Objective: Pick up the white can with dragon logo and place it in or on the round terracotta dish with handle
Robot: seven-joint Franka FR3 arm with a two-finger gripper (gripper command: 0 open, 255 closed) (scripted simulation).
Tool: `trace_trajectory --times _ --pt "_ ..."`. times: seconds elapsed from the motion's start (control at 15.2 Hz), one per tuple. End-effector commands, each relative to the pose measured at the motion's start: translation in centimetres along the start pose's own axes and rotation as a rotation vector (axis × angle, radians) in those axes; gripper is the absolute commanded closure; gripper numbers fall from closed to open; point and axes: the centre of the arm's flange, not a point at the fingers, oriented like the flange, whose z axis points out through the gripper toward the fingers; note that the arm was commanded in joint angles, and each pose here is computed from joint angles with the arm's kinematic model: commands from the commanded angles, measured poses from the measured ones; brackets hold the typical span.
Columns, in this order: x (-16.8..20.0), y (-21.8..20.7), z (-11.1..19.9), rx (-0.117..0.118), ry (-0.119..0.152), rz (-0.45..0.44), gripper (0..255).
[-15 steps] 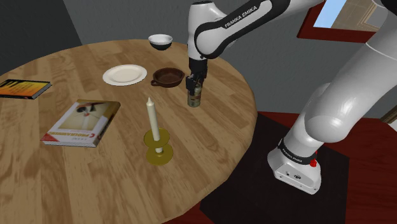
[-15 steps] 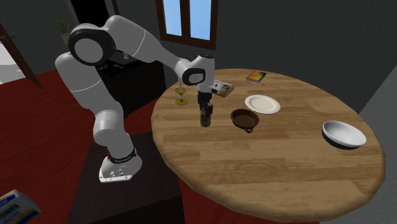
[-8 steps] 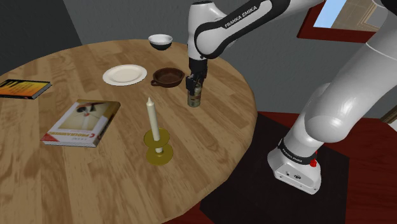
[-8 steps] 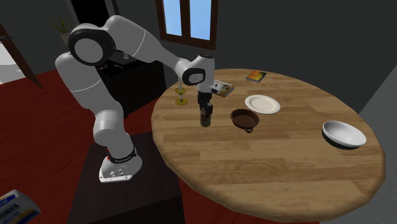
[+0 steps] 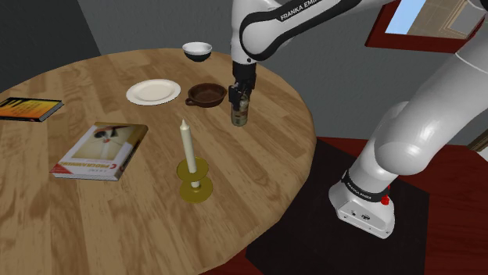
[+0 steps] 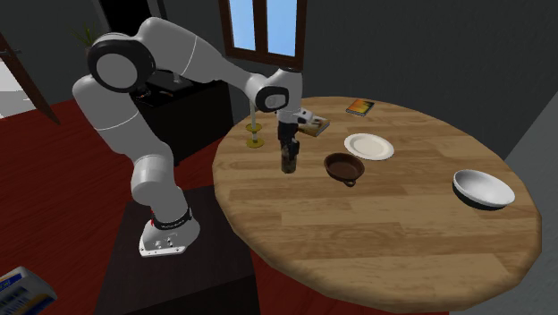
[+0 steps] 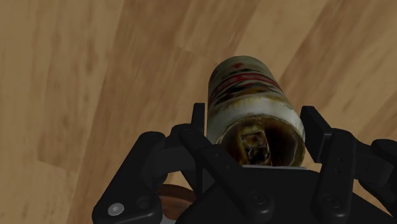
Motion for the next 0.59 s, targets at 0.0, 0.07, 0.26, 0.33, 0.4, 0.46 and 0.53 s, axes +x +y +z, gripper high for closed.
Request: trace_trajectory --times 0.0,0.07,0.26,0.33,0.4,0.46,0.53 --pt "0.0 -0.1 -1.2 0.0 0.0 0.0 255" --pt "0.0 -0.1 -1.7 0.0 0.0 0.0 255" --pt "0.0 -0.1 -3.3 0.0 0.0 0.0 255" --pt "0.0 -0.1 -3.8 0.0 0.0 0.0 255" --pt "0.0 -0.1 -4.4 0.0 0.0 0.0 255" --pt "0.0 -0.1 -4.9 0.0 0.0 0.0 255" --pt "0.0 -0.1 -5.4 0.0 0.0 0.0 255"
